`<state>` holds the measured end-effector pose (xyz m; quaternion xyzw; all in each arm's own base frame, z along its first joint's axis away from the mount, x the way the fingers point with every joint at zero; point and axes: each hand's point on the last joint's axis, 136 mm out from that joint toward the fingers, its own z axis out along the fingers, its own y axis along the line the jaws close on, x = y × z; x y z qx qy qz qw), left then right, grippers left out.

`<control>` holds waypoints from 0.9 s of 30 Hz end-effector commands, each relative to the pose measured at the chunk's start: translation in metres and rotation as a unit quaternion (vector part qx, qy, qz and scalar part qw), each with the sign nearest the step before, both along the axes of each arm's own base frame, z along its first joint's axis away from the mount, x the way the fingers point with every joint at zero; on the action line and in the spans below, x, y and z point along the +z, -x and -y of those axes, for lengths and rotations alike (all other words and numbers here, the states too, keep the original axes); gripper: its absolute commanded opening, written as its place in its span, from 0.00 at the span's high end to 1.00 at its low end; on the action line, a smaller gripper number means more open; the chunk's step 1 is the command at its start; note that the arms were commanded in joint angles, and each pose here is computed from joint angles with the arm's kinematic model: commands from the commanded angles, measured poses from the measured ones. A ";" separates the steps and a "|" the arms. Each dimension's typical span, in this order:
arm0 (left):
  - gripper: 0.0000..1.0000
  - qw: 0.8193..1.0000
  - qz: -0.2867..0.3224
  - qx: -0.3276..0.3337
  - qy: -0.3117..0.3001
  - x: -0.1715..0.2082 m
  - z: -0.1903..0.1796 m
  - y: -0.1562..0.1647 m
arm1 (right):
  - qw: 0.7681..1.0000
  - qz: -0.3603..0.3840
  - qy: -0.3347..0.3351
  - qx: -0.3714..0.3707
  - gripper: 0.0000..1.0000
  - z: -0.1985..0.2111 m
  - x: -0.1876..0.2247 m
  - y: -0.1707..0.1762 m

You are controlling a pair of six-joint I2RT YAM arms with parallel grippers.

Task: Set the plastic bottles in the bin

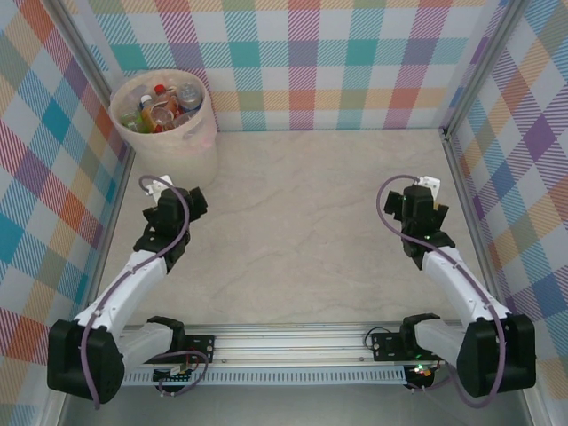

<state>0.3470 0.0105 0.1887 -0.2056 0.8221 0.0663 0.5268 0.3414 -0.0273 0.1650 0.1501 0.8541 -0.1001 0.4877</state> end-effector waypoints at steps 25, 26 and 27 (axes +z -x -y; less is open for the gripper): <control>0.00 0.992 0.015 -0.115 -0.041 -0.107 0.002 -0.046 | 0.974 0.028 -0.085 0.206 0.00 -0.033 -0.062 -0.037; 0.00 0.990 0.044 -0.122 -0.047 -0.103 0.004 -0.047 | 0.974 0.036 -0.083 0.205 0.00 -0.033 -0.060 -0.037; 0.00 0.991 0.026 -0.122 -0.041 -0.106 0.004 -0.044 | 0.975 0.043 -0.082 0.204 0.00 -0.032 -0.059 -0.037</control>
